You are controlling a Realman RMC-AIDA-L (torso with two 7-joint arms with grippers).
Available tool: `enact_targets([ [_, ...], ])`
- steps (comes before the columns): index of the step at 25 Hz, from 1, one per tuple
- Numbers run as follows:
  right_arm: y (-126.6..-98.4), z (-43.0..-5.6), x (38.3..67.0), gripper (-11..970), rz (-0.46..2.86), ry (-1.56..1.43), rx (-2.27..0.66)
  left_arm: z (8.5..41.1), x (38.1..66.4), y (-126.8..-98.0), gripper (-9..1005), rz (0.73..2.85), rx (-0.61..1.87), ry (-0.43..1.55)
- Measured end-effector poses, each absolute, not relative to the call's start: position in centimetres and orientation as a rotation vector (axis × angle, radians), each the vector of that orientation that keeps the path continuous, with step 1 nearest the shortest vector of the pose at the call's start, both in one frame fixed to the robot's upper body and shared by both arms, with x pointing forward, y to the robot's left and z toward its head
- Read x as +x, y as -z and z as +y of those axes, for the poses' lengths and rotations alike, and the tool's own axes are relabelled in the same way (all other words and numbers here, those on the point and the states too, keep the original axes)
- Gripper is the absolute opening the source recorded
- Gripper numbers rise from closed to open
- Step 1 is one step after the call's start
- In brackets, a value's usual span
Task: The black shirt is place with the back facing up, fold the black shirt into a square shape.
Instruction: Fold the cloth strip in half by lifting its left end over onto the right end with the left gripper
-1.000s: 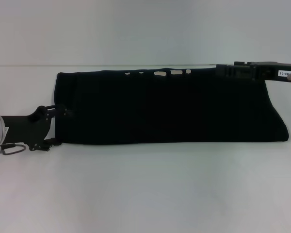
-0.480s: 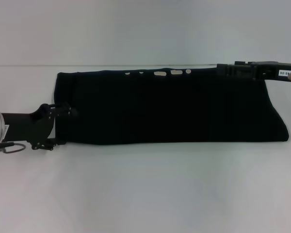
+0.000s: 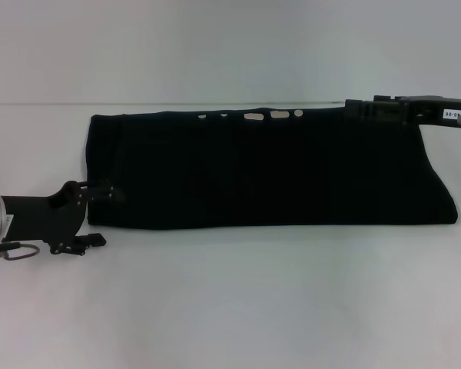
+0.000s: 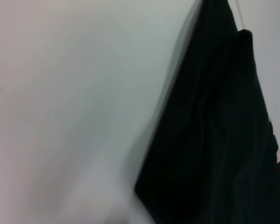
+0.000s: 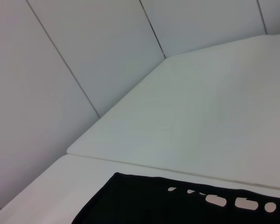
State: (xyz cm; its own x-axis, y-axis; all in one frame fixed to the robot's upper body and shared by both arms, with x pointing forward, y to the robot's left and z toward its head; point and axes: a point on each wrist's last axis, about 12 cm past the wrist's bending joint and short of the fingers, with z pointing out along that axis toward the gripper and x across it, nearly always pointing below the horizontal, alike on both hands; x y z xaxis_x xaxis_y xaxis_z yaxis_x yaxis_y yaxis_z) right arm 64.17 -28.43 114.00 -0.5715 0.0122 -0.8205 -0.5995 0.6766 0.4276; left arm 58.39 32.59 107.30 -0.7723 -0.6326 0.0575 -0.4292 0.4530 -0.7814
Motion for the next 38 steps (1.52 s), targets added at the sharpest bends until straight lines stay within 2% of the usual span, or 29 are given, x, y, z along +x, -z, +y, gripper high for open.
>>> enact_targets([
  [14, -114.1, -28.6, 64.2, 925, 2.024, -0.894, -0.445, 32.2, 59.3, -107.0, 919, 2.431, -0.944, 1.164],
  [38, -114.5, -28.5, 64.4, 925, 2.007, -0.898, -0.444, 31.9, 59.5, -106.9, 919, 2.411, -1.048, 1.187],
])
